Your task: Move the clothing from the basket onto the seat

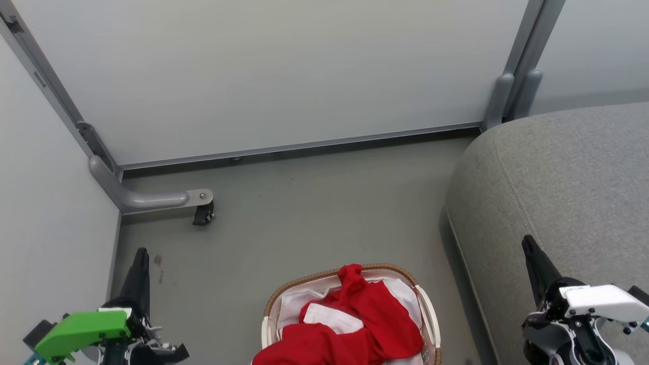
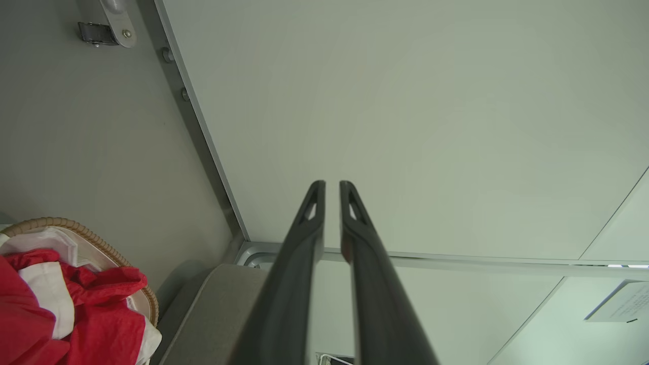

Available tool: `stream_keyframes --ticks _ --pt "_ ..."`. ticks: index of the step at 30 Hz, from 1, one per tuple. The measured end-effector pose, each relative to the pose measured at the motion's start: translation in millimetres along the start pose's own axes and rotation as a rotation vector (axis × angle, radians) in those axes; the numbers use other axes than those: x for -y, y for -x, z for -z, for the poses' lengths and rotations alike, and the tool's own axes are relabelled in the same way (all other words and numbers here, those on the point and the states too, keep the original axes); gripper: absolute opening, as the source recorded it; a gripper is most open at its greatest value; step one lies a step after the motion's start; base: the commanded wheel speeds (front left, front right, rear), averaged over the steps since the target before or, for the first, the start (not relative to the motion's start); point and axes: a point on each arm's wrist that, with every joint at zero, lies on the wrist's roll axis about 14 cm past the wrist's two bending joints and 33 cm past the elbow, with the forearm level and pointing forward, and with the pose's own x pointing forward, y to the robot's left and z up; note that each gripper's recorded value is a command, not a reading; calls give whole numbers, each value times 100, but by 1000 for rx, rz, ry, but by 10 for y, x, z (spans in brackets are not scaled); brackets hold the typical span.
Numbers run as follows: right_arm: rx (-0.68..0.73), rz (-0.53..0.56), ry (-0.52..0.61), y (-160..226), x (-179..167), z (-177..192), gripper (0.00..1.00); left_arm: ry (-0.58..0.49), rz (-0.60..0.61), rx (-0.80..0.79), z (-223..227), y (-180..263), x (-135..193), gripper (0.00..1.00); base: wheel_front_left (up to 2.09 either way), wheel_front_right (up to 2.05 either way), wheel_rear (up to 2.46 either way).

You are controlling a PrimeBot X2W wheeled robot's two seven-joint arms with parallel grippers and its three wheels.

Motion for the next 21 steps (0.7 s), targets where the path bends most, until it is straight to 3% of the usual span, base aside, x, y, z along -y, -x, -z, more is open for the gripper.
stream_keyframes --ticks 5,21 --pt "5 55 -10 79 188 29 100 5 -61 -1 37 95 -209 100 0 0 0" --pt "53 55 116 98 175 -23 100 -79 -26 -3 175 78 -97 100 0 0 0"
